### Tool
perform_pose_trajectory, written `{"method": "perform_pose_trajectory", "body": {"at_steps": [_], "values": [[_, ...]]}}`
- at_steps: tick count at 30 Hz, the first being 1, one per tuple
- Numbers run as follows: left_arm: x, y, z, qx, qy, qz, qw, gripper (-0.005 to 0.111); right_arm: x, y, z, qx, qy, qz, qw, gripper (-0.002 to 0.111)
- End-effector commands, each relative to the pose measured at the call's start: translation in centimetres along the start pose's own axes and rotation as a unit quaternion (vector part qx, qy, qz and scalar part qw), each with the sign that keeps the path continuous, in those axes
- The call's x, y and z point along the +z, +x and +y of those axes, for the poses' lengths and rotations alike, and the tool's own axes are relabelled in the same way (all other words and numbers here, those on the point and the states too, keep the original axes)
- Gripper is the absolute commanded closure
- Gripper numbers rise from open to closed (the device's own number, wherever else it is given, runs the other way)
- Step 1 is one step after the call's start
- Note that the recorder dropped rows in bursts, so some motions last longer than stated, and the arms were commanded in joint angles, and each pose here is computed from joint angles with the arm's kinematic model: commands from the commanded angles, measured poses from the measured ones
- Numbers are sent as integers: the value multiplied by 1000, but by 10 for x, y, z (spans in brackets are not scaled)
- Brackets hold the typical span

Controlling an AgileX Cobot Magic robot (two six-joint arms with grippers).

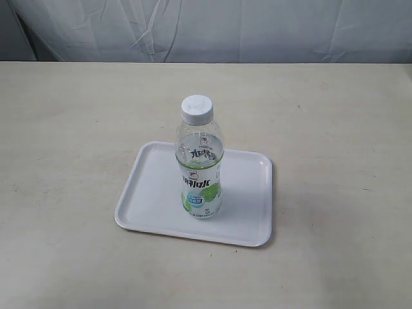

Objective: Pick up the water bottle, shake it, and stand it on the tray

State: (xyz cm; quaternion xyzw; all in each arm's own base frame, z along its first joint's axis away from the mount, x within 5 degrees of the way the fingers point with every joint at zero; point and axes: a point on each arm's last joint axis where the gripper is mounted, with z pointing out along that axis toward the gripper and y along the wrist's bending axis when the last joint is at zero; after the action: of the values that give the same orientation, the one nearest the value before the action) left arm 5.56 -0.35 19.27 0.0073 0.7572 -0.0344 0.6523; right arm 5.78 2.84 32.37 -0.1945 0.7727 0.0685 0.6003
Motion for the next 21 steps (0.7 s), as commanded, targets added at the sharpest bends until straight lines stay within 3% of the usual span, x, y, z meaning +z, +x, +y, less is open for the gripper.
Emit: {"method": "perform_pose_trajectory", "body": {"at_steps": [1, 8, 21], "values": [[0, 1, 0, 0, 0, -1, 1000, 106, 6, 17, -6, 12, 43, 10, 999, 109], [0, 1, 0, 0, 0, -1, 1000, 106, 6, 58, -14, 133, 134, 25, 982, 109], [0, 1, 0, 0, 0, -1, 1000, 106, 8, 101, -8, 132, 163, -22, 977, 109]]}}
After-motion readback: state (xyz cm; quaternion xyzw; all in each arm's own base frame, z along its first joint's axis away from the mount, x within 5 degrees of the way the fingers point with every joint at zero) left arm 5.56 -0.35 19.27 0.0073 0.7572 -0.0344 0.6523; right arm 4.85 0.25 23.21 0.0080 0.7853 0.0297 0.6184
